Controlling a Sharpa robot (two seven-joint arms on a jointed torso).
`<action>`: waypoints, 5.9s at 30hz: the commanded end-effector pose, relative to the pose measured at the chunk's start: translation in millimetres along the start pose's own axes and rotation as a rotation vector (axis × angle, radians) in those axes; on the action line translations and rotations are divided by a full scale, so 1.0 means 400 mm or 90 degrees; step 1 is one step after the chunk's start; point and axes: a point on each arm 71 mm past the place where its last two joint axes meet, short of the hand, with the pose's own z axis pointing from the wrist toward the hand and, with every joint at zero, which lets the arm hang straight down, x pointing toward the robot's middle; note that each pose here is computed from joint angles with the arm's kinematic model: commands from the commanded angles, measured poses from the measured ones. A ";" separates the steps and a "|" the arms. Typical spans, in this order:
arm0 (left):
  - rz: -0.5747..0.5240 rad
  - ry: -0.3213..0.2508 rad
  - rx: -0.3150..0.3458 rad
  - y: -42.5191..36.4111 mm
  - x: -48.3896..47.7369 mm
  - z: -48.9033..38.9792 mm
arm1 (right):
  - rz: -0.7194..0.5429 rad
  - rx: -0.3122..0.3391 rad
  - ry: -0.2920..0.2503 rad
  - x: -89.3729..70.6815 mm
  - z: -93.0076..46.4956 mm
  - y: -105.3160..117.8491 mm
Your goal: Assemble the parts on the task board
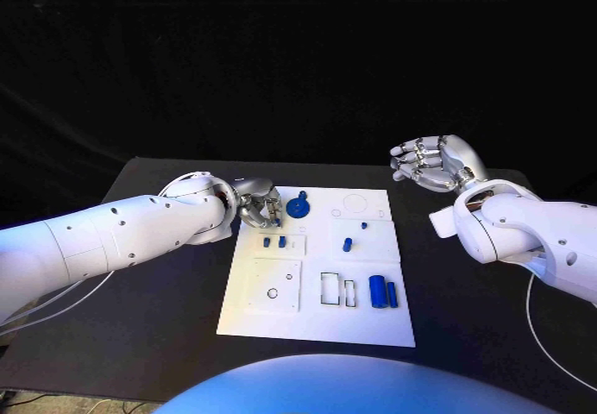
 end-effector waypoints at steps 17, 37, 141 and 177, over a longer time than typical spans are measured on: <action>-0.001 0.029 0.001 -0.008 0.022 0.015 | 0.000 -0.007 0.010 0.006 -0.002 0.004; 0.000 0.042 -0.016 -0.004 0.032 0.021 | 0.002 -0.007 0.012 0.008 -0.003 0.005; -0.754 -0.160 0.149 -0.012 -0.114 -0.154 | -0.633 -0.086 0.287 0.151 0.023 0.006; -0.806 -0.153 0.162 -0.029 -0.110 -0.162 | -0.660 -0.079 0.325 0.250 0.018 -0.039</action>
